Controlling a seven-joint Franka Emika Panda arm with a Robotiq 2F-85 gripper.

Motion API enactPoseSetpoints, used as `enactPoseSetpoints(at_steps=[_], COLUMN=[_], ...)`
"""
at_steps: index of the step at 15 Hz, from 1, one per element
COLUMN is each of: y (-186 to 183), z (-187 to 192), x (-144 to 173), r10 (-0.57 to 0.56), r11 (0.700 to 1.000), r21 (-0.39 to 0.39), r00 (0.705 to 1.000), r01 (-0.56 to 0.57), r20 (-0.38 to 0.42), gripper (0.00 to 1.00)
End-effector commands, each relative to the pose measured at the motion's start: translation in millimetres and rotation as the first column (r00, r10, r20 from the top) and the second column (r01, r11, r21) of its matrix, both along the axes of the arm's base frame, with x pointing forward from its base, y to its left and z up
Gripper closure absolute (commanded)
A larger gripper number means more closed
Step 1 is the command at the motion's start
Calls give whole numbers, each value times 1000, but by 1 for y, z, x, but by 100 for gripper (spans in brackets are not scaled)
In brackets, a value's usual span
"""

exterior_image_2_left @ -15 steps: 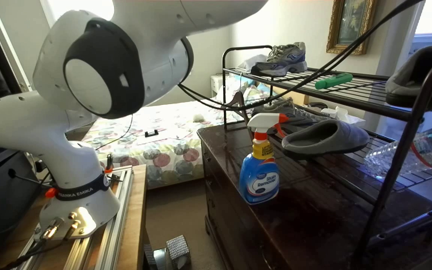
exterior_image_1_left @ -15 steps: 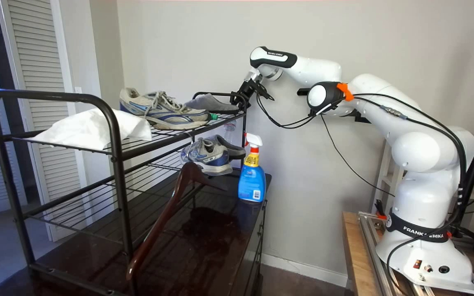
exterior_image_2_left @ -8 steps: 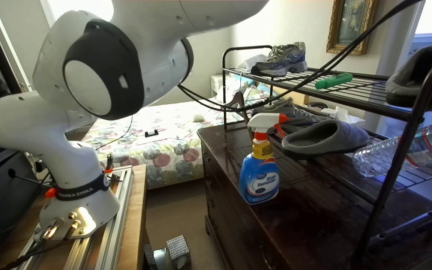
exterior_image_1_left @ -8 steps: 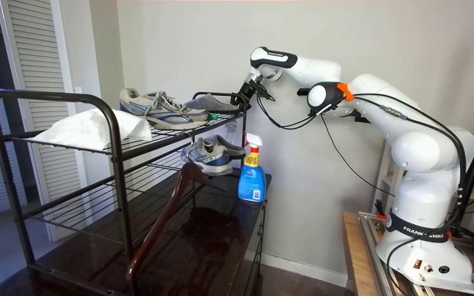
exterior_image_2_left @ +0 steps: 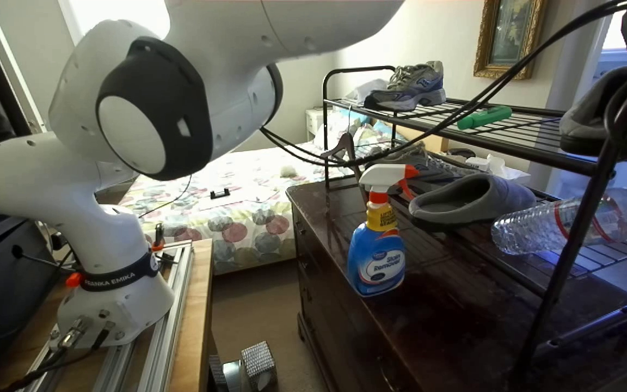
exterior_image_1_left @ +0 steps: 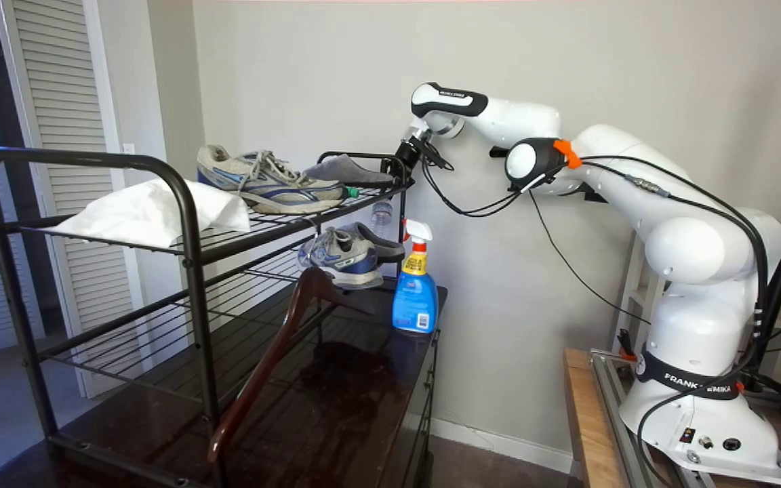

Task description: Put the water bottle on the second shelf of the rack.

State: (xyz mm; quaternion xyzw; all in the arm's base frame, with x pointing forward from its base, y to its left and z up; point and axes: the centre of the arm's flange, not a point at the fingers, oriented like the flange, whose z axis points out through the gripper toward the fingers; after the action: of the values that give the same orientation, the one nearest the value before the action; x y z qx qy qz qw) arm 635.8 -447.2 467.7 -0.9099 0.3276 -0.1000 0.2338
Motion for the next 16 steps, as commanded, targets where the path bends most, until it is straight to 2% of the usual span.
enactPoseSetpoints(at_steps=[1, 5, 8, 9, 10, 11, 14, 16], y=[-12, -8, -11, 10, 10, 10, 4, -3], z=[1, -1, 6, -5, -5, -5, -9, -12], x=[22, 23, 21, 0, -1, -1, 7, 5], r10=[-5, -2, -9, -13, -13, -13, -28, -87], r11=[998, 997, 997, 999, 998, 998, 994, 989], r21=[55, 78, 82, 52, 53, 53, 105, 114], r00=[999, 997, 997, 998, 998, 998, 997, 993], r01=[7, 8, 15, 16, 16, 16, 36, 96], r20=[-45, -82, -71, -60, -60, -60, -79, -81], gripper=[92, 92, 92, 70, 70, 92, 92, 92])
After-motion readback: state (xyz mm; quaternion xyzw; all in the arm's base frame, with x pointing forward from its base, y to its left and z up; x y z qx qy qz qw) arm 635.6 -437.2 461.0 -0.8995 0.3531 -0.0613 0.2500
